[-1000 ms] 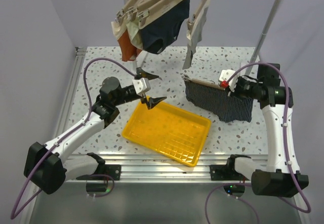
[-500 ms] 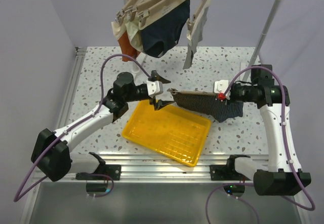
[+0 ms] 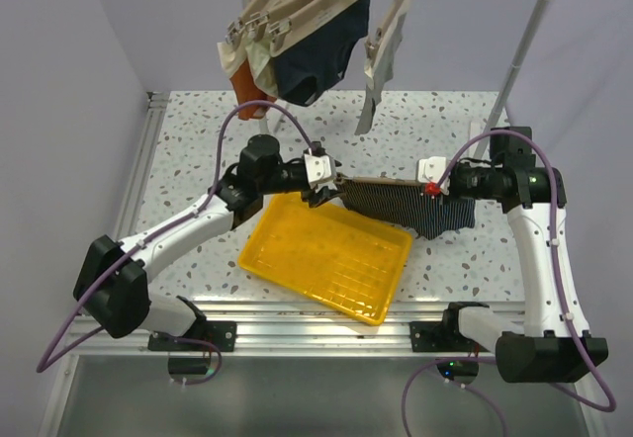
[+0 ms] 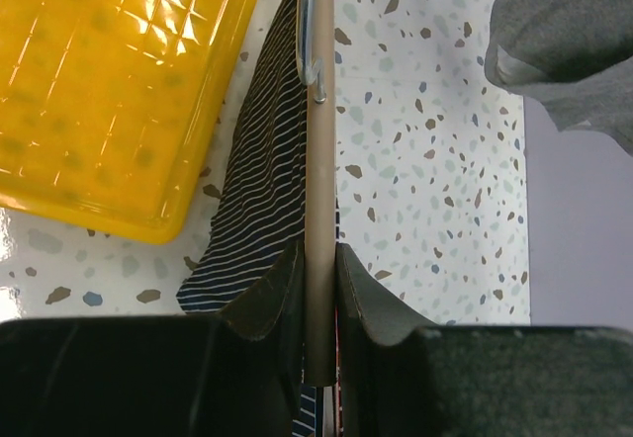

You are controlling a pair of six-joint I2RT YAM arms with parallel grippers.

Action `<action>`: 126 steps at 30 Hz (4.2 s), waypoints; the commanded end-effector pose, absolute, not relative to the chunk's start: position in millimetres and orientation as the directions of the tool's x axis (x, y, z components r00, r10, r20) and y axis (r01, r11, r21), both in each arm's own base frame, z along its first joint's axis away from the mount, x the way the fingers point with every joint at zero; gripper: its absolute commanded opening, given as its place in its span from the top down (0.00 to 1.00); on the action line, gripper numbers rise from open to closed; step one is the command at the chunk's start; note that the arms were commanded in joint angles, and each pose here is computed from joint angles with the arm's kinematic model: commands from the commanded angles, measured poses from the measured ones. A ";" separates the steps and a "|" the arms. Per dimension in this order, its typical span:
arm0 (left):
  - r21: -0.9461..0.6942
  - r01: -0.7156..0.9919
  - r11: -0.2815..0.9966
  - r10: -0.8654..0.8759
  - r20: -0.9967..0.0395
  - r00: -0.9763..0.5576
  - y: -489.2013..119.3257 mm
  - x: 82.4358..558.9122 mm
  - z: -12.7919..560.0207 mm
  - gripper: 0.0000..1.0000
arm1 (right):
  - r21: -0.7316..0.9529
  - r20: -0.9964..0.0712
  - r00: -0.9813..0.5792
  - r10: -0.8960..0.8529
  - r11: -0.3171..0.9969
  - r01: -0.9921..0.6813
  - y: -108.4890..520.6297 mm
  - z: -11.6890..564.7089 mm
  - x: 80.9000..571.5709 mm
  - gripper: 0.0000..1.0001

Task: Remove the underwear clipped to the hanger
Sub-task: Remove the underwear from the hanger.

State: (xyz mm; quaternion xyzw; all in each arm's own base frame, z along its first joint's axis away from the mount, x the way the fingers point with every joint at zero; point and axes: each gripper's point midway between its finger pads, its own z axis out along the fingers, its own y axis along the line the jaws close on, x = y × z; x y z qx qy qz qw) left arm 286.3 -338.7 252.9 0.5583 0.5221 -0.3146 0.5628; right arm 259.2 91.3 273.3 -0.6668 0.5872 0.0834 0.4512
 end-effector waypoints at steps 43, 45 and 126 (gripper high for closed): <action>0.375 0.912 0.164 0.161 -0.923 0.351 -376.2 280.0 323.5 0.11 | -0.536 -0.641 0.385 -0.664 0.029 -0.844 114.0 280.4 261.2 1.00; 0.380 0.916 0.128 0.192 -0.916 0.353 -382.2 273.7 315.1 0.13 | -0.539 -0.636 0.381 -0.671 0.034 -0.841 113.4 280.3 264.6 1.00; 0.258 0.930 0.263 0.414 -0.901 0.133 -362.9 278.2 253.4 1.00 | -0.383 -0.536 0.284 -0.795 -0.072 -0.921 68.7 264.2 257.2 0.31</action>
